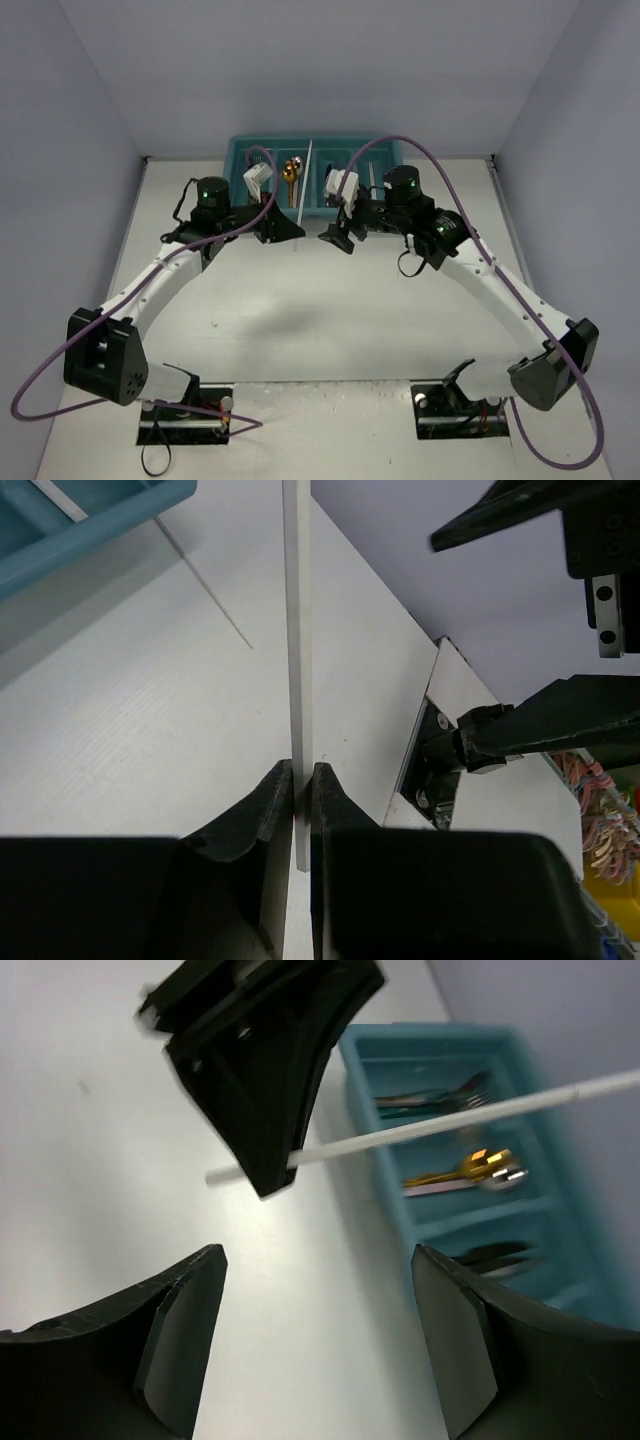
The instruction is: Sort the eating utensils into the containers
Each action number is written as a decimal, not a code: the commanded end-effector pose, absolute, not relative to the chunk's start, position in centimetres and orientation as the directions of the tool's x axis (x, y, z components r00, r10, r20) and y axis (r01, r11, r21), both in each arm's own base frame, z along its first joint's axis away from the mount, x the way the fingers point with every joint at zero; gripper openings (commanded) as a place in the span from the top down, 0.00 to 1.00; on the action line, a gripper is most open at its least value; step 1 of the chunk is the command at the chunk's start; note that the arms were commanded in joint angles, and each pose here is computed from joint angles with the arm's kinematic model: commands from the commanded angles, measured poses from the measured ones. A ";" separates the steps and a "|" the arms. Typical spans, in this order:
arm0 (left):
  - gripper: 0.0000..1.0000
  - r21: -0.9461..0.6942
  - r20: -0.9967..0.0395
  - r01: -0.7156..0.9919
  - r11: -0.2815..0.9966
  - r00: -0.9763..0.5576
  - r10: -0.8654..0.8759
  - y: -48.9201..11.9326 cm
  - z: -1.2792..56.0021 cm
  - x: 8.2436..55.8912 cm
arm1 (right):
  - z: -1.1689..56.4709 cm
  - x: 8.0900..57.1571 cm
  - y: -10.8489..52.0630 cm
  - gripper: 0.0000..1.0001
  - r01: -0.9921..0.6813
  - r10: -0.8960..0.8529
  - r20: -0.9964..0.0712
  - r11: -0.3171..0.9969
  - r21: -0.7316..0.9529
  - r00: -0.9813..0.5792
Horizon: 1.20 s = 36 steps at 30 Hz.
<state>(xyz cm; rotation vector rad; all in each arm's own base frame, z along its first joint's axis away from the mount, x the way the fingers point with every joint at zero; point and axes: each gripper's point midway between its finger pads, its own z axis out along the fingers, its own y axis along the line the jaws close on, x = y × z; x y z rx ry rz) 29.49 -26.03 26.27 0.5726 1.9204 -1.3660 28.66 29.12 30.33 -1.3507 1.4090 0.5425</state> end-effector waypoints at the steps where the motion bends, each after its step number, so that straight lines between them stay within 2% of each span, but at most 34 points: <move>1: 1.00 -0.599 -0.798 0.758 0.258 -0.591 -0.117 -26.6 30.9 29.4 | 35.4 29.5 32.3 0.30 -0.888 -0.055 -0.959 0.394 0.236 -0.279; 4: 1.00 -0.604 -0.796 0.760 0.240 -0.591 -0.130 -26.8 31.8 29.1 | 37.2 30.5 32.9 0.36 -0.844 0.076 -0.921 0.376 0.382 -0.382; 12: 1.00 -0.602 -0.798 0.767 0.224 -0.586 -0.137 -27.2 32.6 28.5 | 37.2 32.9 33.3 0.51 -0.726 0.230 -0.795 0.325 0.606 -0.561; 22: 1.00 -0.596 -0.802 0.772 0.221 -0.582 -0.132 -27.3 32.5 28.2 | 36.3 34.8 33.6 0.63 -0.686 0.270 -0.758 0.322 0.652 -0.594; 24: 1.00 -0.598 -0.801 0.771 0.220 -0.584 -0.132 -27.4 32.5 28.2 | 36.2 35.0 33.7 0.72 -0.689 0.267 -0.761 0.323 0.649 -0.591; 26: 1.00 -0.599 -0.800 0.770 0.222 -0.585 -0.133 -27.4 32.4 28.2 | 36.2 35.1 33.7 0.75 -0.693 0.265 -0.764 0.321 0.645 -0.588; 29: 0.95 -0.605 -0.796 0.764 0.225 -0.590 -0.137 -27.5 32.4 28.3 | 36.1 35.5 33.6 0.97 -0.690 0.262 -0.759 0.315 0.651 -0.597; 30: 0.95 -0.605 -0.796 0.764 0.225 -0.589 -0.137 -27.5 32.4 28.4 | 35.9 35.6 33.6 0.98 -0.688 0.261 -0.757 0.316 0.653 -0.599; 31: 0.61 -0.618 -0.785 0.754 0.223 -0.604 -0.137 -27.5 32.2 28.5 | 36.0 35.9 33.3 0.99 -0.692 0.263 -0.762 0.320 0.648 -0.592; 32: 0.34 -0.630 -0.776 0.744 0.225 -0.615 -0.141 -27.5 32.1 28.6 | 36.2 36.3 32.9 1.00 -0.696 0.266 -0.768 0.325 0.640 -0.582; 33: 0.18 -0.637 -0.770 0.735 0.230 -0.621 -0.147 -27.4 32.1 28.7 | 36.4 36.8 32.4 1.00 -0.700 0.271 -0.775 0.332 0.632 -0.571; 34: 0.08 -0.643 -0.765 0.728 0.237 -0.626 -0.152 -27.4 31.9 28.8 | 36.6 37.3 31.9 1.00 -0.705 0.275 -0.782 0.339 0.623 -0.559; 36: 0.08 -0.642 -0.765 0.716 0.273 -0.618 -0.179 -26.6 31.7 29.6 | 37.2 38.5 30.6 1.00 -0.716 0.281 -0.803 0.363 0.596 -0.526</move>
